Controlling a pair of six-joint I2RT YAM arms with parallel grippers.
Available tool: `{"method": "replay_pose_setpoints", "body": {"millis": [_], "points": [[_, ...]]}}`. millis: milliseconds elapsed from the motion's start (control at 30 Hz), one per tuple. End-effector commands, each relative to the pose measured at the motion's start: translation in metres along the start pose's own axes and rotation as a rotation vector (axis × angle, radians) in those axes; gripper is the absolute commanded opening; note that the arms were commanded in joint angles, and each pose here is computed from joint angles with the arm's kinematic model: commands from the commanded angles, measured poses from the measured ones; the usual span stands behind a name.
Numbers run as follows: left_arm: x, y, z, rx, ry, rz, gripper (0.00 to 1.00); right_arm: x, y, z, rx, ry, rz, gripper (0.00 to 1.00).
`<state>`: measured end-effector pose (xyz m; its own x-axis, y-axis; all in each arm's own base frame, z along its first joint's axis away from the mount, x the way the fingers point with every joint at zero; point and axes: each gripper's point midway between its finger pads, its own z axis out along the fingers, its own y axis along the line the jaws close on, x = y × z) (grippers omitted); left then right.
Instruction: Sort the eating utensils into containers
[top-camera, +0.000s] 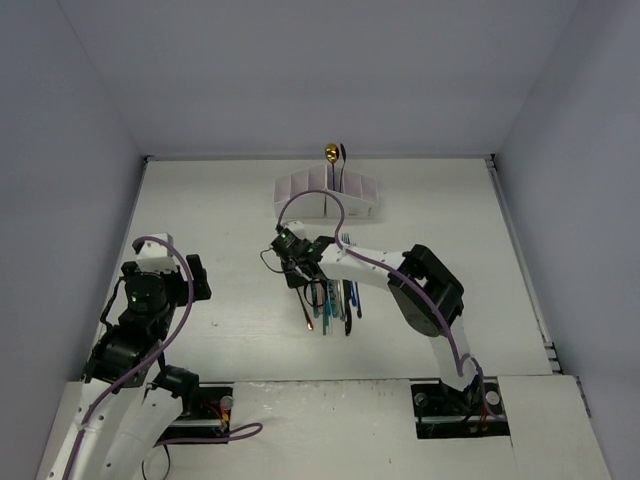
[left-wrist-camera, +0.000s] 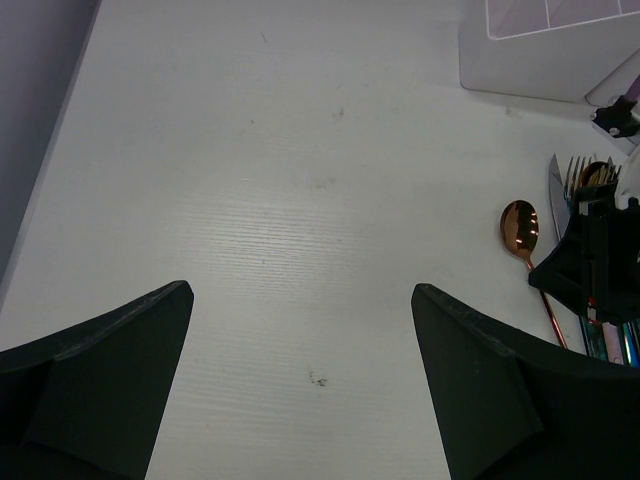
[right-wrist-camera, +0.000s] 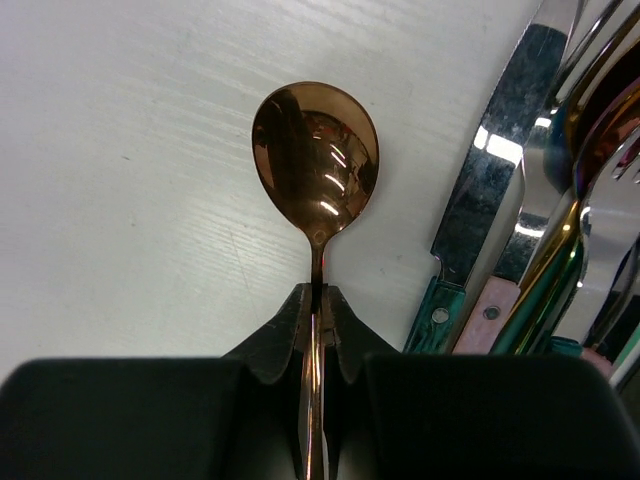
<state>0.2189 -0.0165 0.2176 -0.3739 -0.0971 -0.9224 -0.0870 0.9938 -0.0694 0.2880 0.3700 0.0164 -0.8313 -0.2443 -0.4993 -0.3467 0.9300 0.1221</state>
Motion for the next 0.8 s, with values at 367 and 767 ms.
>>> {"method": "replay_pose_setpoints", "body": {"millis": [367, 767], "points": [[-0.019, -0.002, 0.001, 0.003, -0.073, -0.012, 0.90, -0.261, -0.042, -0.217, 0.014, -0.781, 0.062, 0.00], [-0.019, -0.002, 0.002, -0.001, -0.070, -0.011, 0.90, -0.373, -0.152, -0.247, 0.137, -1.271, 0.133, 0.00]]}}
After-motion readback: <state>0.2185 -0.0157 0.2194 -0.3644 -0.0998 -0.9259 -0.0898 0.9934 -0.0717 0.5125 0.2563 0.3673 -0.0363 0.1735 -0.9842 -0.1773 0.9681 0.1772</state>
